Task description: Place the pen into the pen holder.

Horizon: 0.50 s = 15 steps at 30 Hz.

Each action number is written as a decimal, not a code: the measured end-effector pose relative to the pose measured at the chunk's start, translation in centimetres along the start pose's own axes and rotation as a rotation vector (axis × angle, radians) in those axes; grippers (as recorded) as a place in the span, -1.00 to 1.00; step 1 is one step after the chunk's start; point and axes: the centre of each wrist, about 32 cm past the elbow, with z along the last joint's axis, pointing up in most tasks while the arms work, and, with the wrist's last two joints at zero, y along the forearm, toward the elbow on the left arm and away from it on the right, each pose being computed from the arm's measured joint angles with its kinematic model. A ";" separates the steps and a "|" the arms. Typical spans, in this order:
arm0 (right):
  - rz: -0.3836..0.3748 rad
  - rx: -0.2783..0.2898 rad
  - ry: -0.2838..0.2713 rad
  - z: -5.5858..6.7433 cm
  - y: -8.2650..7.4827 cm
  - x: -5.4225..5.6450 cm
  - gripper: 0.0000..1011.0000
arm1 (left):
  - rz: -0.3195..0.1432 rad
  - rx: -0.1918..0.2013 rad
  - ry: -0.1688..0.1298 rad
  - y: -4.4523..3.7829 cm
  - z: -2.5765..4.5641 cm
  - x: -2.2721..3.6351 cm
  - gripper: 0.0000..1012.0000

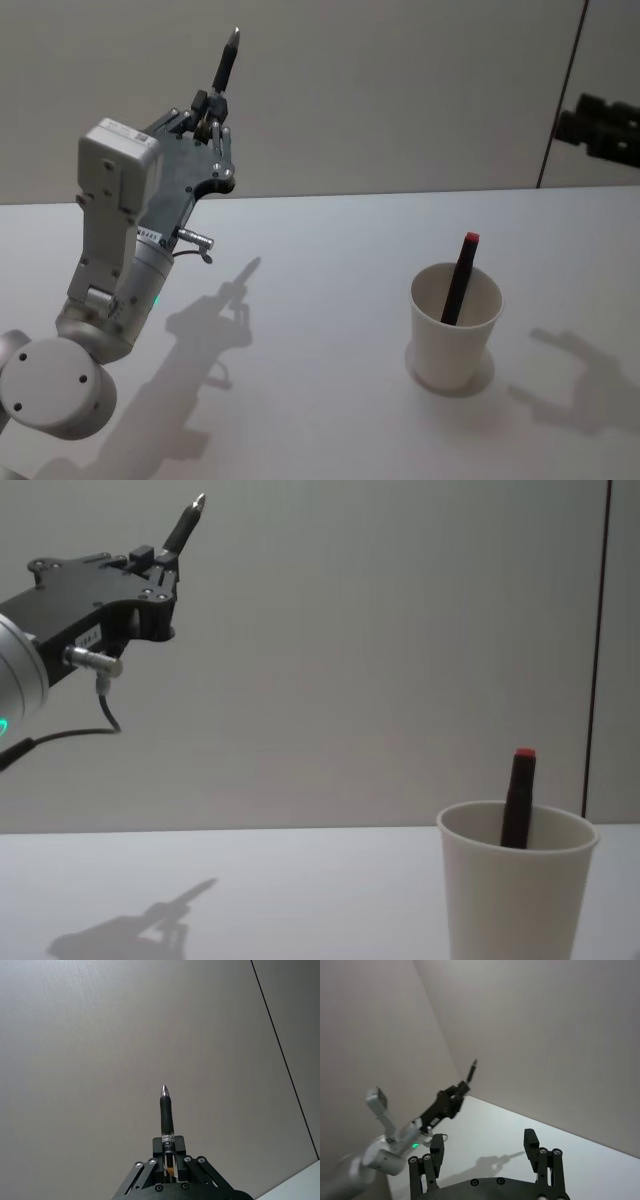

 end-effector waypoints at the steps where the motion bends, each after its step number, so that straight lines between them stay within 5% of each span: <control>1: 0.024 0.005 0.019 0.0 0.2 -0.2 0.98 | -0.001 -0.001 0.001 0.01 -0.01 -0.01 -0.74; 15: 0.268 0.056 0.196 0.2 2.3 -2.2 0.98 | -0.010 -0.015 0.012 0.23 -0.19 -0.16 -0.74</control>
